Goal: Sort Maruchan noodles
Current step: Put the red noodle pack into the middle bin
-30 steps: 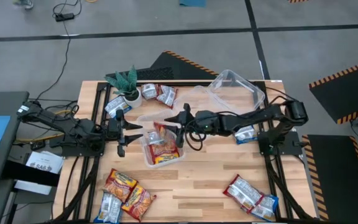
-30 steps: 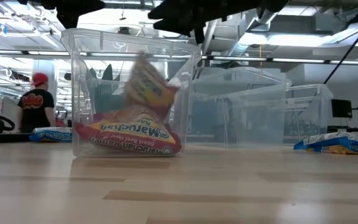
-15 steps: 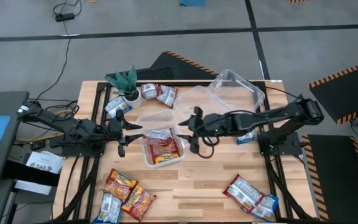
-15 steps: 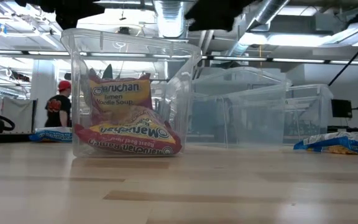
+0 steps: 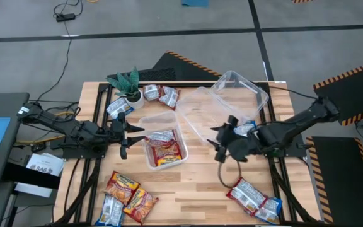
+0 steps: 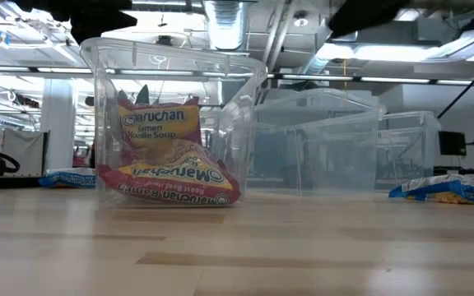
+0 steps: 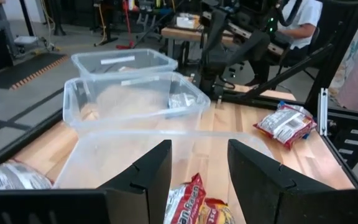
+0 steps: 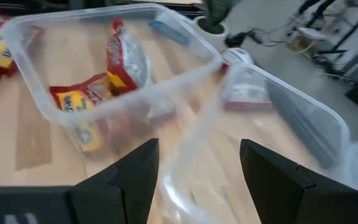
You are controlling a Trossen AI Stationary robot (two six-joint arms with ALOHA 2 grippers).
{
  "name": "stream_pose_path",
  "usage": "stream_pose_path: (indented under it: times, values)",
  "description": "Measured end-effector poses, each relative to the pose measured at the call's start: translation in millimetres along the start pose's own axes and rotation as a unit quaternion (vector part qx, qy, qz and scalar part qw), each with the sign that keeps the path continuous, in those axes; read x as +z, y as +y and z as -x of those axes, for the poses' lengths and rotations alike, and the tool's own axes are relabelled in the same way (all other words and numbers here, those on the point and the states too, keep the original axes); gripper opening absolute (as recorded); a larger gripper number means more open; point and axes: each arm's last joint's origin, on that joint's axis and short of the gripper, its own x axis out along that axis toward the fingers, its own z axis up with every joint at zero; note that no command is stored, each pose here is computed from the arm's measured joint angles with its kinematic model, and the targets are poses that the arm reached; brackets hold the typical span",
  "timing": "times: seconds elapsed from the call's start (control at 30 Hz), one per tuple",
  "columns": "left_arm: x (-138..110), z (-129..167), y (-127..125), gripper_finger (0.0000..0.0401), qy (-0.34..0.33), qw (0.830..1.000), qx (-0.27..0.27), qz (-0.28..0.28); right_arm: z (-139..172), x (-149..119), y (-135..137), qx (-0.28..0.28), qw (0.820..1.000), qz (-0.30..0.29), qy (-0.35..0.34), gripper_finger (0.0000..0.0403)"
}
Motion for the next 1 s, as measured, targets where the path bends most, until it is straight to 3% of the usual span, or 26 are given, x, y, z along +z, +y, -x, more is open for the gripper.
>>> stream_pose_path:
  times: [0.17,0.4,0.57,0.73,0.87,1.0]
  values:
    - [-4,-4,-2,0.0144,0.011,1.000,0.002,-0.003,20,-29,-10,-0.032,0.999,-0.023,-0.030,0.0248]
    - [-7,-16,-7,0.0144,0.007,0.999,0.025,-0.027,42,-36,-36,-0.028,0.993,-0.080,-0.086,0.0248]
    - [-4,-23,-13,0.0144,-0.019,0.998,0.002,-0.061,38,-46,-43,-0.021,0.988,-0.076,-0.136,0.0248]
    - [4,-16,-18,0.0144,-0.049,0.990,-0.071,-0.109,28,-54,-41,0.023,0.973,-0.082,-0.215,0.0248]
    - [8,-9,-14,0.0144,-0.055,0.989,-0.064,-0.118,21,-58,-45,0.052,0.957,-0.080,-0.276,0.0248]
    - [6,1,-6,0.0144,-0.060,0.990,-0.048,-0.117,17,-60,-46,0.073,0.952,-0.089,-0.285,0.0248]
